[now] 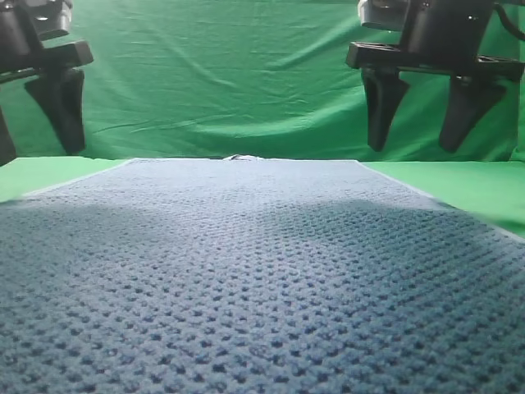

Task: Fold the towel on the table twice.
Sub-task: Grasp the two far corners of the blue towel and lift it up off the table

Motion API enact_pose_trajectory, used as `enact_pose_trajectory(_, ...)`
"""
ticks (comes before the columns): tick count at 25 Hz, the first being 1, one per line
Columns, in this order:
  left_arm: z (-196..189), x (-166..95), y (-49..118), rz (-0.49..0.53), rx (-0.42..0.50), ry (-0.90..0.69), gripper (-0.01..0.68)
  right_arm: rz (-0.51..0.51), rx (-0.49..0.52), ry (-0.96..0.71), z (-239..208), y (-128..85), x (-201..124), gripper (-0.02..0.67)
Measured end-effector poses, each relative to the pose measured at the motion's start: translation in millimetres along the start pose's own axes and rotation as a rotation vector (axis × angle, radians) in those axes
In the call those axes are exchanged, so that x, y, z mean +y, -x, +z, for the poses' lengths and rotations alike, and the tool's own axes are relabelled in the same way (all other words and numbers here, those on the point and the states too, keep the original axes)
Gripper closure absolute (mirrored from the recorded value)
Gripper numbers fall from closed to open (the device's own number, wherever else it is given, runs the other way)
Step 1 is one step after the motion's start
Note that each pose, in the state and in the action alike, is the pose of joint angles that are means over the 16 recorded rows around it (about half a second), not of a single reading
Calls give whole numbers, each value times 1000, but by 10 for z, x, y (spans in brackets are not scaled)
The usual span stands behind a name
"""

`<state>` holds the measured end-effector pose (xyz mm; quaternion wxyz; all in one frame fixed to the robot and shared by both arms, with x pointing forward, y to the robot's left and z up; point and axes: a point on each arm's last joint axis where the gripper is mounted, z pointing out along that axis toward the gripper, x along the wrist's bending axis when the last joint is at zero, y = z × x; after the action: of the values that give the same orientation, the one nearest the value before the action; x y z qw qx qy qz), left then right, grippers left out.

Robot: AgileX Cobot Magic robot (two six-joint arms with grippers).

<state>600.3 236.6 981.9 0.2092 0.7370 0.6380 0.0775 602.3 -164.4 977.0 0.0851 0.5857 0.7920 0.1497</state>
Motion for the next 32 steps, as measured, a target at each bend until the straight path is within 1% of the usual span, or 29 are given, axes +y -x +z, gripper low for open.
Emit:
enact_pose_trajectory(2,49,18,-6,-5,0,5,156,1,0,3,48,1,10,135)
enact_pose_trajectory(4,85,31,-11,-5,2,11,94,1,0,4,100,2,16,88)
enact_pose_trajectory(6,117,38,-14,1,8,16,60,2,-1,3,155,3,19,59)
enact_pose_trajectory(8,148,42,-12,14,16,20,47,2,-1,1,213,5,20,45)
enact_pose_trajectory(13,247,42,8,55,40,13,61,3,-2,-5,350,9,19,44)
enact_pose_trajectory(19,400,42,29,80,76,-38,80,-2,-4,-4,459,13,23,44)
enact_pose_trajectory(27,543,100,34,50,109,-110,105,-21,-6,2,510,16,37,44)
enact_pose_trajectory(29,566,117,31,39,114,-126,113,-27,-7,3,516,17,40,51)
enact_pose_trajectory(32,593,136,36,31,115,-146,123,-34,-7,4,524,17,43,80)
